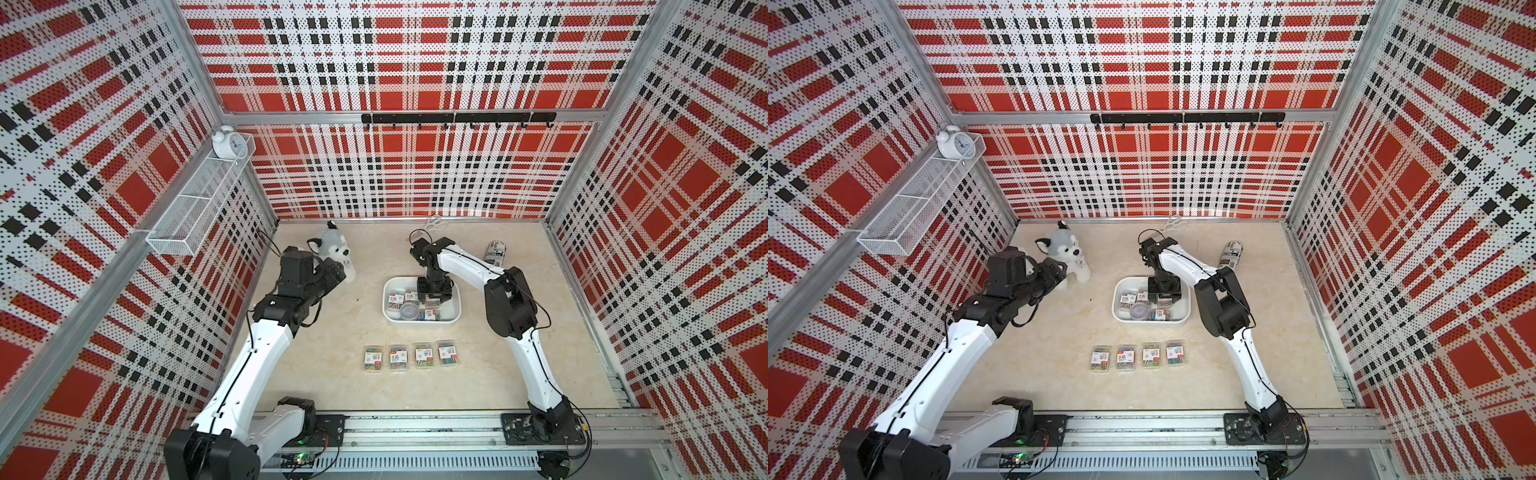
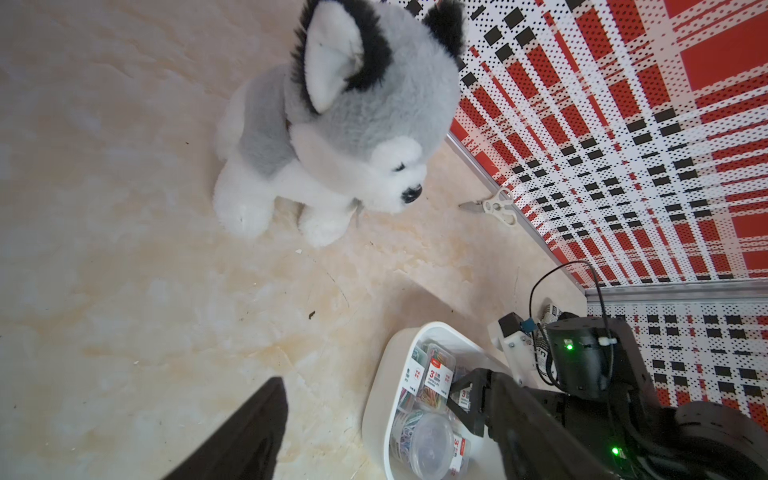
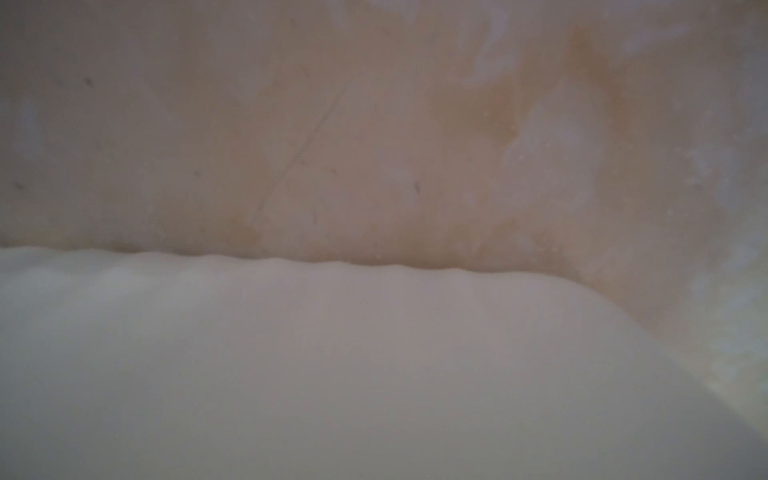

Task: Take the paper clips out of the storage box
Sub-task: Pick up the boxed paper clips from the storage box.

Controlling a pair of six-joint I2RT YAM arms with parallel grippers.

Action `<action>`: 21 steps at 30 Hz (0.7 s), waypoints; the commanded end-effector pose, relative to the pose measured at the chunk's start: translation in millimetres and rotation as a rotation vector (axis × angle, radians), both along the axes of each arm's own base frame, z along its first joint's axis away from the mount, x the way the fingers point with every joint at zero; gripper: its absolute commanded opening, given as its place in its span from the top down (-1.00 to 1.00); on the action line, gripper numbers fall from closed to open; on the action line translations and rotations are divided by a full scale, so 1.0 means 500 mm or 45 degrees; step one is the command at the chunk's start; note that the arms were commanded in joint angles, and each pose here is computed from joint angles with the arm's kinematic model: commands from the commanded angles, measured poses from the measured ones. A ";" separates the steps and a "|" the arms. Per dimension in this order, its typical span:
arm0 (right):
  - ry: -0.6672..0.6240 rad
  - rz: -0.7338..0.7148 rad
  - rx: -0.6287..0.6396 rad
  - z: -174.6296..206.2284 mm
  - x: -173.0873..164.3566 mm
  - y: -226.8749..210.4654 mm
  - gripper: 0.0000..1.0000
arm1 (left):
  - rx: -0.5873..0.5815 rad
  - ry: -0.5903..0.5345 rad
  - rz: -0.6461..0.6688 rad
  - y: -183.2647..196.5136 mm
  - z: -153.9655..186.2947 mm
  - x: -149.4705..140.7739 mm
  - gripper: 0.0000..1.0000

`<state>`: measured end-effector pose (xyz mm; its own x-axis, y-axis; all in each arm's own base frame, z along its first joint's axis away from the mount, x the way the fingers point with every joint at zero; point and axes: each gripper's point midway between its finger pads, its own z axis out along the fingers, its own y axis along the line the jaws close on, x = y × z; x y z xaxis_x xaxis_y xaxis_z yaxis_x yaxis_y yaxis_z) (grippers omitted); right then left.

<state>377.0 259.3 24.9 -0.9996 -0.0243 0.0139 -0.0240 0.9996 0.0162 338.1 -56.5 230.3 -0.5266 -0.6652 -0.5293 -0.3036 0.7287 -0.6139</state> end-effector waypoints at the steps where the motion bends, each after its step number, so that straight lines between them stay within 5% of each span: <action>1: -0.032 -0.018 -0.017 0.009 0.010 0.002 -0.22 | 0.012 -0.033 -0.019 0.001 0.014 0.012 -0.59; 10: -0.063 -0.023 -0.020 0.038 0.015 -0.001 -0.08 | 0.001 -0.035 -0.029 -0.003 0.007 0.015 -0.60; 21: -0.249 -0.048 0.051 0.237 0.023 -0.006 -0.07 | -0.006 -0.036 -0.066 -0.013 -0.002 0.024 -0.59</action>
